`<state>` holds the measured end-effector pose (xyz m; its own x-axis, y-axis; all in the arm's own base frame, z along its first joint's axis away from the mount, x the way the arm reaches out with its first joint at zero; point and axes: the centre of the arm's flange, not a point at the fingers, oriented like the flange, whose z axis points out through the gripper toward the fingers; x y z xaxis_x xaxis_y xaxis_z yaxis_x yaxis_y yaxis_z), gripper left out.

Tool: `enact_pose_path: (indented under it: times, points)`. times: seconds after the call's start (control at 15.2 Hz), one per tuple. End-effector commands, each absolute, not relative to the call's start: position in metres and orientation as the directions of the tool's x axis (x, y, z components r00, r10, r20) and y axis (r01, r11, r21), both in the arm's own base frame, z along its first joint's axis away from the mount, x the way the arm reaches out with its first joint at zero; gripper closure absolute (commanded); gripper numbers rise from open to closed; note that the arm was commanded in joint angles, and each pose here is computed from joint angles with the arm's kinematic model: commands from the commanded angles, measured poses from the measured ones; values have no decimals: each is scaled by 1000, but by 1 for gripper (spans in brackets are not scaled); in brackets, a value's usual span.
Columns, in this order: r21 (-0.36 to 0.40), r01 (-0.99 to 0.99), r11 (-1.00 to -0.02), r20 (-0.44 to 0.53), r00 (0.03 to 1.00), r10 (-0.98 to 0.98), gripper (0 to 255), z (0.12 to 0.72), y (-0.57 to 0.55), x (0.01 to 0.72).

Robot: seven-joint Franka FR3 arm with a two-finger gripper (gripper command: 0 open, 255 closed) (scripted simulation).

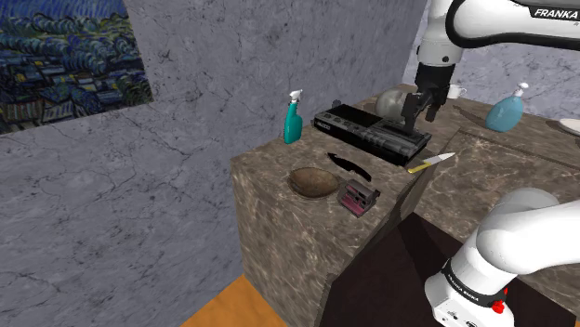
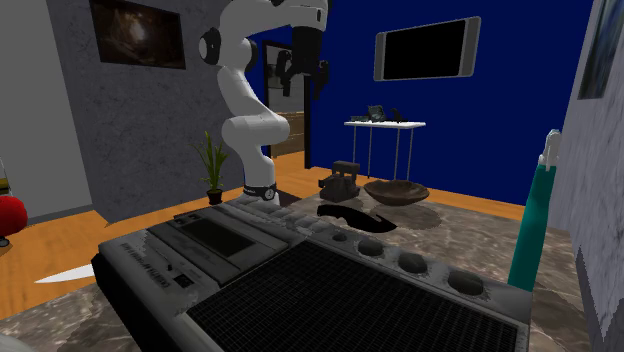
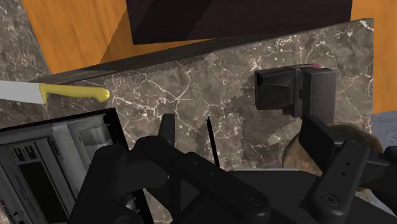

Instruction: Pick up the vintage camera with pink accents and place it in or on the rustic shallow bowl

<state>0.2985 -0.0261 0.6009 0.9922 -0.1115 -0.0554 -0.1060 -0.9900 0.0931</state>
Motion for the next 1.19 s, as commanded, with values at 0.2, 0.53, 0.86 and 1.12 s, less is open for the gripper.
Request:
enact_pose_path:
  times: [0.2,0.53,0.86,1.12]
  points:
    - [105,-87,-991,-42,995,-91,0,571,1,305]
    - [126,-55,-990,-21,998,-58,0,522,46,317]
    - [148,-23,-989,0,1000,-23,0,471,90,327]
    - [166,2,-986,16,1000,5,0,430,124,335]
